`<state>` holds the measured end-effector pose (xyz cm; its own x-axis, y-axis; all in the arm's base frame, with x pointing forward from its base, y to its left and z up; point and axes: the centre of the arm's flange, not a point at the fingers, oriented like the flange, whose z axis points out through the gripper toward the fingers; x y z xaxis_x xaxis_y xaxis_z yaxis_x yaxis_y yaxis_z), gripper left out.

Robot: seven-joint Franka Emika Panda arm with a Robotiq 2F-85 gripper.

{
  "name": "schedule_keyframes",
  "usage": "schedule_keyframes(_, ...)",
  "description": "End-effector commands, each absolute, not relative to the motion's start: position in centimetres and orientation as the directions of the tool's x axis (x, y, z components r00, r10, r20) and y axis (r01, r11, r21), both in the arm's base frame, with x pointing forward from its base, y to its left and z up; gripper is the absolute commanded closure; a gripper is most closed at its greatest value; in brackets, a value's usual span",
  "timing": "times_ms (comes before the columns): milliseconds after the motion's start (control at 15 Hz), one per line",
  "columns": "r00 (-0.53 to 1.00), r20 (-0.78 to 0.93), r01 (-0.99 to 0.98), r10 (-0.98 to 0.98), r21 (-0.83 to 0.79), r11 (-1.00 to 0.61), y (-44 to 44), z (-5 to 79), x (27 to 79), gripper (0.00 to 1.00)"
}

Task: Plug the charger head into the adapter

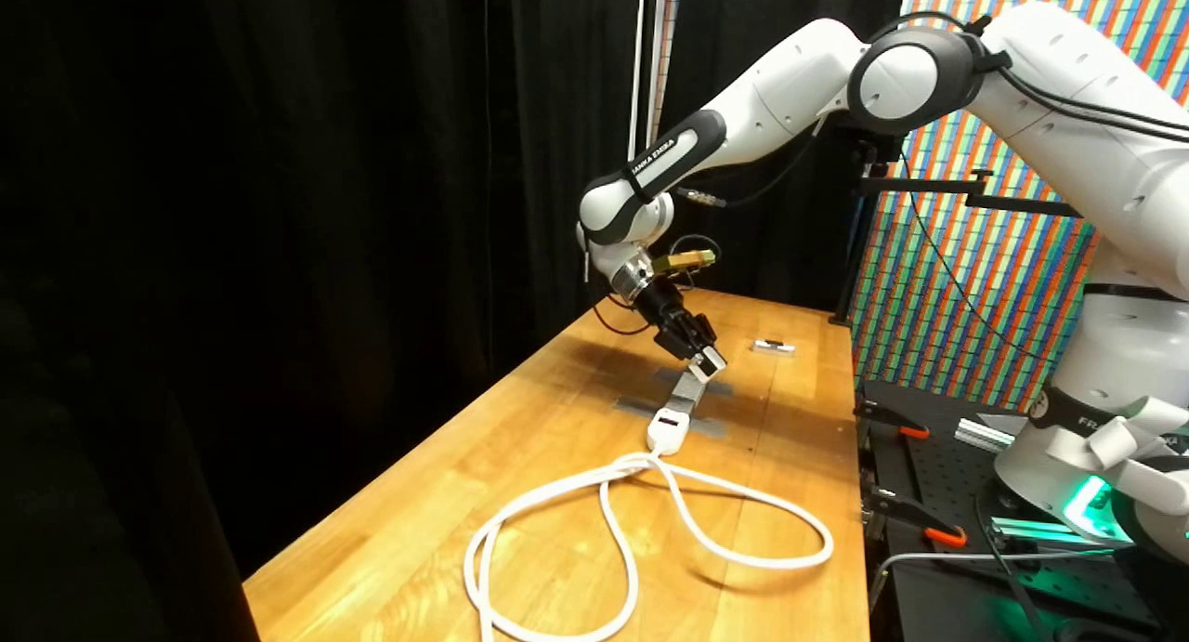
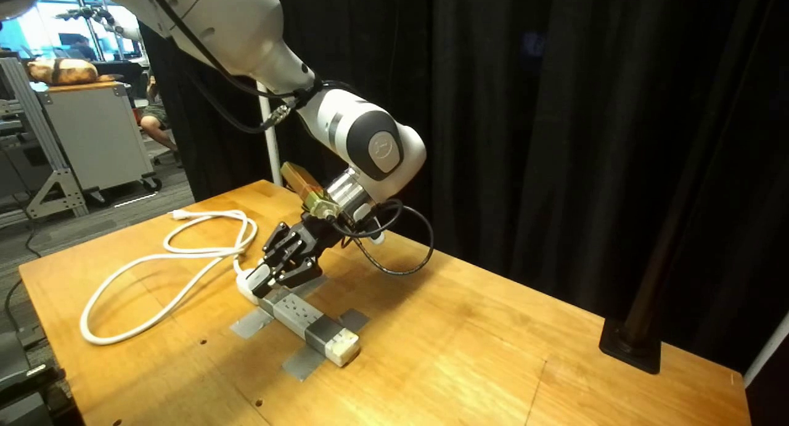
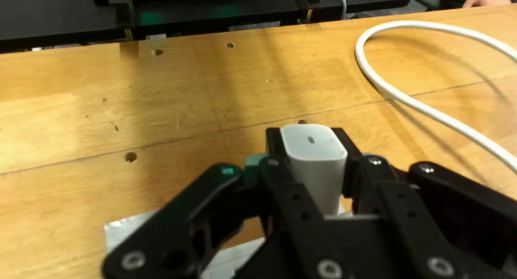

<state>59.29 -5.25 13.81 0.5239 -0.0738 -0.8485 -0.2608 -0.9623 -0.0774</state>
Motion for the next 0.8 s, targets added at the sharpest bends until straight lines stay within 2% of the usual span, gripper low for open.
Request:
schedule_keyframes(0,0.532,-0.845,-0.216,-0.058,-0.07,-0.974,-6.1,12.8,62.5,0.82)
schedule_keyframes(733,0.407,-0.91,-0.143,0.077,-0.147,-0.979,-4.8,11.5,62.7,0.82)
